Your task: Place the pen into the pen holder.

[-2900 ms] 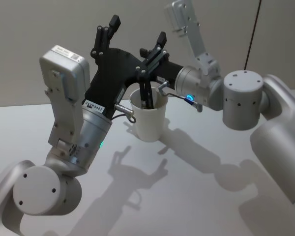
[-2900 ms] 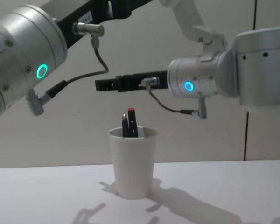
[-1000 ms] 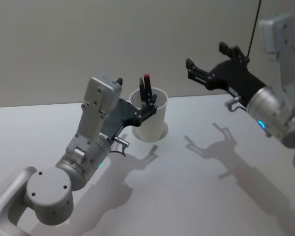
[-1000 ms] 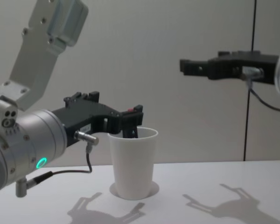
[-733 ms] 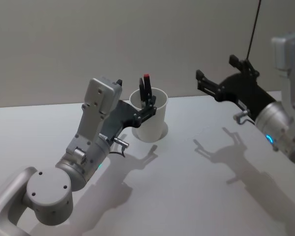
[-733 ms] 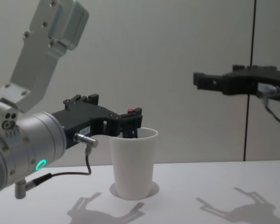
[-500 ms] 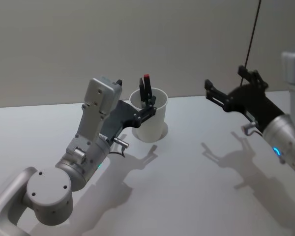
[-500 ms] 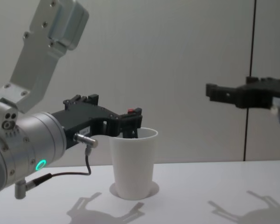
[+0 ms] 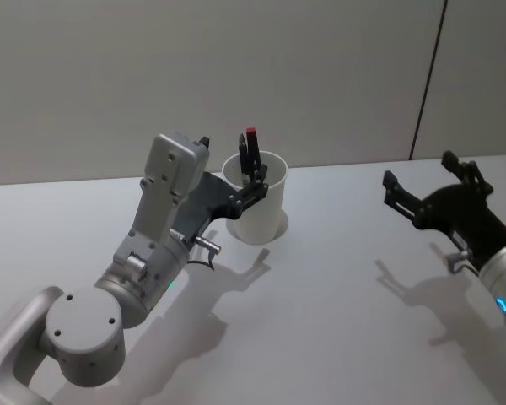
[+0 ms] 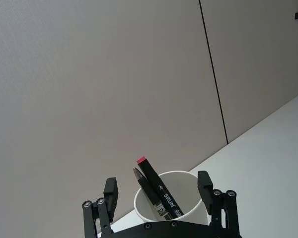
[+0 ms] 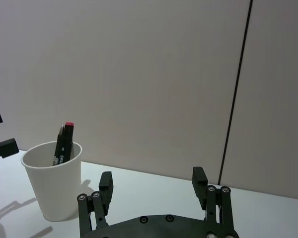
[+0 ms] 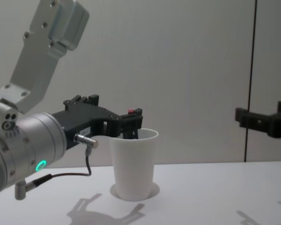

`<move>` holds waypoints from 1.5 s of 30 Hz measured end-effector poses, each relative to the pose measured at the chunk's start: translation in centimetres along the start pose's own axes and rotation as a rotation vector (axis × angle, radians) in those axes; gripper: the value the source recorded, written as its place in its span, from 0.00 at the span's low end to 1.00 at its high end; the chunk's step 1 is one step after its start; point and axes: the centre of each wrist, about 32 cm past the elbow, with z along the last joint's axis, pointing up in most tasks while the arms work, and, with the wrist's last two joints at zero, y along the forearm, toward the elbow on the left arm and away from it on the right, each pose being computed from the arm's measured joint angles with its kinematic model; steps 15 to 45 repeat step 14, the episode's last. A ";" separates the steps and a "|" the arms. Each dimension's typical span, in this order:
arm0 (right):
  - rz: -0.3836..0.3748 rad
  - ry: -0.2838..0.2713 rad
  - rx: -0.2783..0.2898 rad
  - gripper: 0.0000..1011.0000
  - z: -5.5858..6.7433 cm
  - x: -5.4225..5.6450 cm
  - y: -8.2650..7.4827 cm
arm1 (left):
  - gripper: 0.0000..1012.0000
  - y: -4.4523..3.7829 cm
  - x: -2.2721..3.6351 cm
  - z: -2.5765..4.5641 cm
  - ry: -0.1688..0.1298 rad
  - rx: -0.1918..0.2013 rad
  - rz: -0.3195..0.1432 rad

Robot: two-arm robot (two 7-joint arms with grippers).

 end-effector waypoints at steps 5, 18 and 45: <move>-0.016 0.006 -0.004 0.99 -0.6 0.1 -0.9 | 0.99 0.00 0.00 0.00 0.000 0.000 0.000; -0.026 0.009 -0.007 0.99 -0.9 0.1 -1.4 | 0.99 0.00 0.00 0.00 0.000 0.000 0.000; -0.026 0.009 -0.007 0.99 -0.9 0.1 -1.4 | 0.99 0.00 0.00 0.00 0.000 0.000 0.000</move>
